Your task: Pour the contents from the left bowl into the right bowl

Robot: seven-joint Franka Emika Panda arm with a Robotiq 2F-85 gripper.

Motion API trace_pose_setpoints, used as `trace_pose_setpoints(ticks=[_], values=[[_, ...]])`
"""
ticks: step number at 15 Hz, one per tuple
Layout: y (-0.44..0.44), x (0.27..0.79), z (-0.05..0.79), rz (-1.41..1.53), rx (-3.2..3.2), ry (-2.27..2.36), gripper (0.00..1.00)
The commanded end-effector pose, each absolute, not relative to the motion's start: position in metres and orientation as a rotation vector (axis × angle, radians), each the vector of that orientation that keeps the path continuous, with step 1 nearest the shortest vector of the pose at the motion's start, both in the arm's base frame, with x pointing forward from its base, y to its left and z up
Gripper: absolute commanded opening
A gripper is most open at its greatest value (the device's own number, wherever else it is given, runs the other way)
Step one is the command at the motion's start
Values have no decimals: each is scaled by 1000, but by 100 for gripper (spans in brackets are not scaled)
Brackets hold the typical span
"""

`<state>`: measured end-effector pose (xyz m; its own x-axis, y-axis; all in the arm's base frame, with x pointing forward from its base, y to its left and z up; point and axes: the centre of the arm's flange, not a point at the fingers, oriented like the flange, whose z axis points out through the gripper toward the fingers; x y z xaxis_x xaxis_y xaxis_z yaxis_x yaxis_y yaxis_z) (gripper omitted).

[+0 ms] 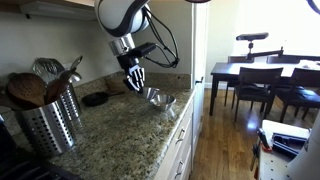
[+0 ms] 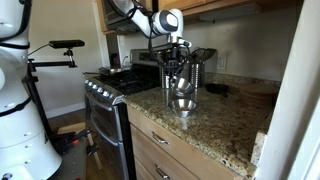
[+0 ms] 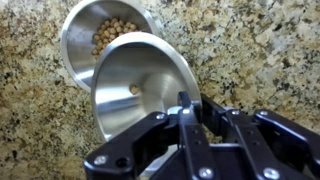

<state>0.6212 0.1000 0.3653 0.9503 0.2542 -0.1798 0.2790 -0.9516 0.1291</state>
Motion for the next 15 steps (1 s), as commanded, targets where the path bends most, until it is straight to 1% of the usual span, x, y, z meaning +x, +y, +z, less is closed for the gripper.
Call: trace_pose_setpoints(ticks=[1, 15], values=[[120, 627, 361, -272, 2919, 421, 9], [193, 621, 335, -312, 2892, 600, 9]])
